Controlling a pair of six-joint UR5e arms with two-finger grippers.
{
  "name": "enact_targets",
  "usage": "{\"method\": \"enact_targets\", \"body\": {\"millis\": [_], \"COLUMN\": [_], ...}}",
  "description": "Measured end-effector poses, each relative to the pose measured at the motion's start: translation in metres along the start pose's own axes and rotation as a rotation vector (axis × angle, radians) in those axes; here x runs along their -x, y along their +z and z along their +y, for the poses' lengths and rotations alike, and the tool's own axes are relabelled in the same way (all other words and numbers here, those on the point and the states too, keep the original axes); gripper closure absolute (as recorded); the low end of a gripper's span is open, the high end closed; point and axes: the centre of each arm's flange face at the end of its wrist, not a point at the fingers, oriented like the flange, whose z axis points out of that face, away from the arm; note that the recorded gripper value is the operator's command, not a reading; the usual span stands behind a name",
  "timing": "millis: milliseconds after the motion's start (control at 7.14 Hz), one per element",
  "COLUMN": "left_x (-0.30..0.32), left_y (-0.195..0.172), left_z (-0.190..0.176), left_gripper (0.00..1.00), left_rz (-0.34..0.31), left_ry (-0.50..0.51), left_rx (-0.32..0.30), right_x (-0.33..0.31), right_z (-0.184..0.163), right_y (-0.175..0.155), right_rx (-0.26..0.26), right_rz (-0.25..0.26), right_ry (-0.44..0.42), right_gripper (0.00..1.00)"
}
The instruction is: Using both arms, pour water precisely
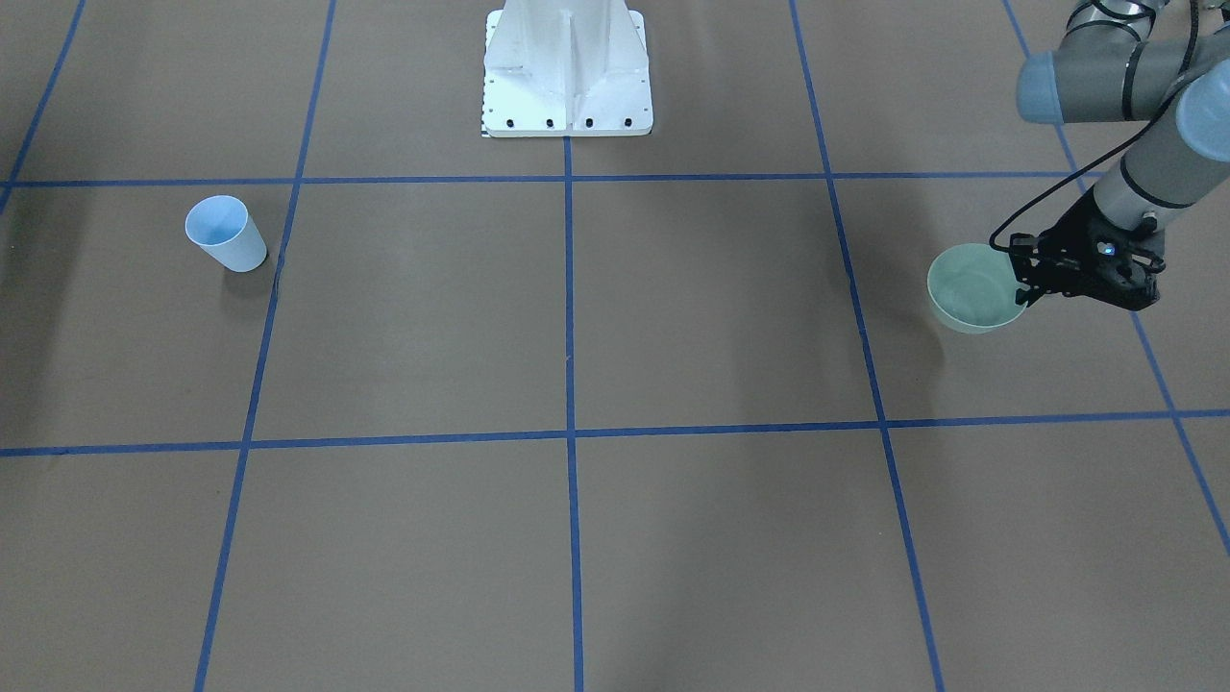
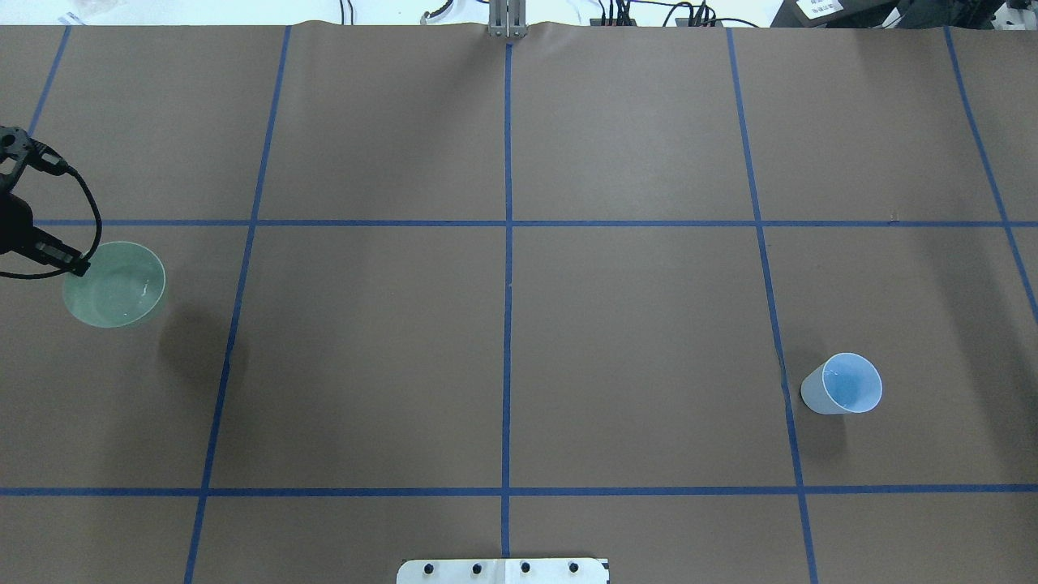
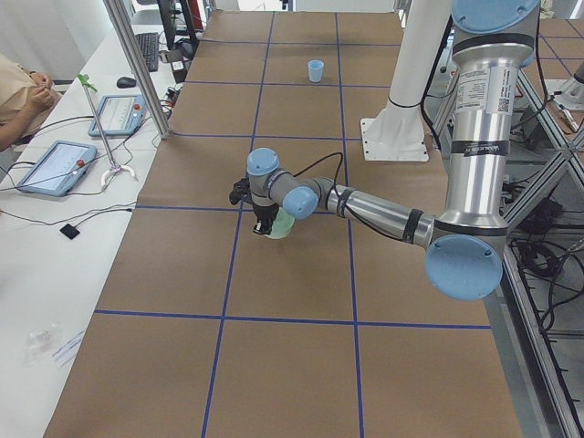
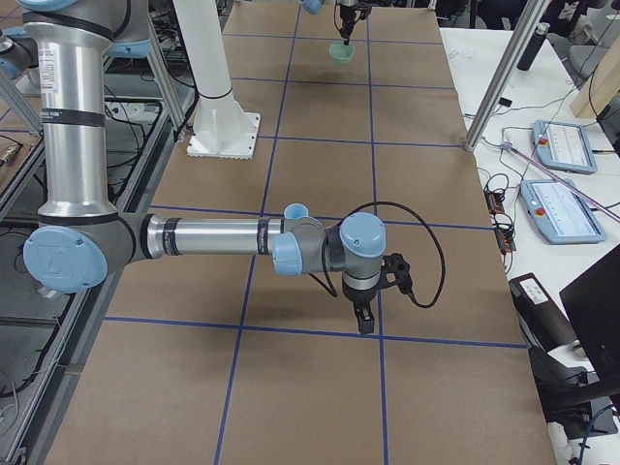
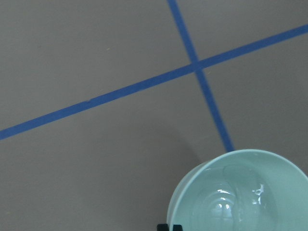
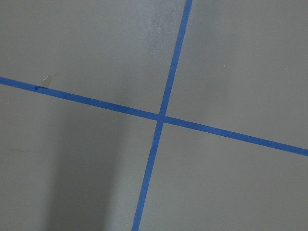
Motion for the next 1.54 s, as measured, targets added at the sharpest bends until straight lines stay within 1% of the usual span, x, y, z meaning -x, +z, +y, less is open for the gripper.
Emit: {"method": "enact_targets", "body": {"millis": [280,420,560,700,840,980,1120,1400,1540], "left_x": [0.040,0.051,0.056,0.060,0.062,0.066,0.073,0.102,0.122], "left_y": [0.025,0.034,0.040,0.042,0.041,0.035,0.021,-0.020,-0.039], "left_z": [0.009,0.012,0.013,0.014,0.014,0.012,0.009,0.004,0.005], "left_gripper": [1.00,0.92,0.38,0.29,0.00,0.00,0.00,0.00,0.00], "left_rz": [0.032,0.041,0.044,0.044,0.043,0.039,0.036,0.038,0.028], "left_ry": [0.035,0.041,0.040,0.036,0.030,0.023,0.011,-0.042,-0.053], "left_rx": [-0.002,-0.003,0.000,0.001,-0.001,-0.014,-0.038,-0.086,-0.092], "right_x": [0.001,0.001,0.001,0.001,0.001,0.001,0.001,0.000,-0.001], "right_z": [-0.002,-0.003,-0.003,-0.003,-0.003,-0.003,-0.003,-0.001,0.000], "right_y": [-0.002,-0.002,-0.002,-0.002,-0.002,-0.002,-0.002,0.000,0.002], "right_rx": [-0.004,-0.004,-0.004,-0.004,-0.004,-0.004,-0.004,0.000,0.003], "right_rz": [0.001,0.001,0.001,0.001,0.000,0.000,0.000,-0.001,-0.003], "right_ry": [-0.003,-0.003,-0.002,-0.002,0.001,0.004,0.006,0.011,0.014], "right_gripper": [0.00,0.00,0.00,0.00,0.00,0.00,0.00,0.00,0.00]}}
